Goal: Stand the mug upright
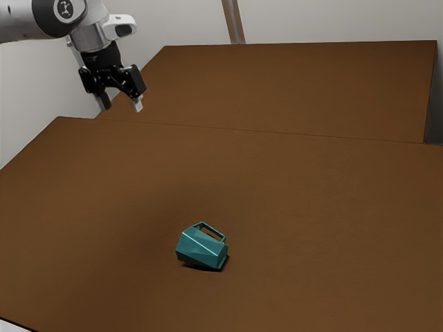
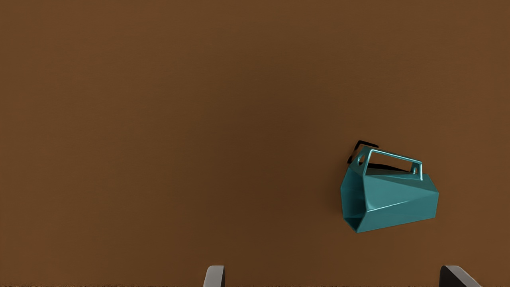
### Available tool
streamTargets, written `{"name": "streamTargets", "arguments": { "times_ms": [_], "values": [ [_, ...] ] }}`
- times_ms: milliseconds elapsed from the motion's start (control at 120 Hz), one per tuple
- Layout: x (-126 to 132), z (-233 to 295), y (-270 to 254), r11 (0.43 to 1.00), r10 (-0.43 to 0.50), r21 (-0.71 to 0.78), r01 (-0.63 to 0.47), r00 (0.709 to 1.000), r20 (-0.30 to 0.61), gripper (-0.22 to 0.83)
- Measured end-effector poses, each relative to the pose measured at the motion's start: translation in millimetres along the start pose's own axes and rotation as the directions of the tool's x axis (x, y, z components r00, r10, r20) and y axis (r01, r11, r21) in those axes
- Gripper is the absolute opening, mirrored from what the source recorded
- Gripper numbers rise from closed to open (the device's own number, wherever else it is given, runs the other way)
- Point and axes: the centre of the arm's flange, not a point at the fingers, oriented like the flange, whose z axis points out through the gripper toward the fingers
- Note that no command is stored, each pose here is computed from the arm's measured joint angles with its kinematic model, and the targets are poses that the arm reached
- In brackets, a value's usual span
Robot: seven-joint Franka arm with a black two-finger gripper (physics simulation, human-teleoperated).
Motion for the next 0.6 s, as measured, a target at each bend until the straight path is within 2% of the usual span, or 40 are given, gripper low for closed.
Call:
{"name": "streamTargets", "arguments": {
  "times_ms": [275, 600],
  "values": [
    [-3.0, 5.3, -3.7, 1.000, 0.004, -0.017, -0.004, 1.000, 0.014, 0.59],
    [3.3, 86.1, -3.6, 0.986, 0.001, -0.168, 0.002, 1.000, 0.021, 0.59]
  ]
}}
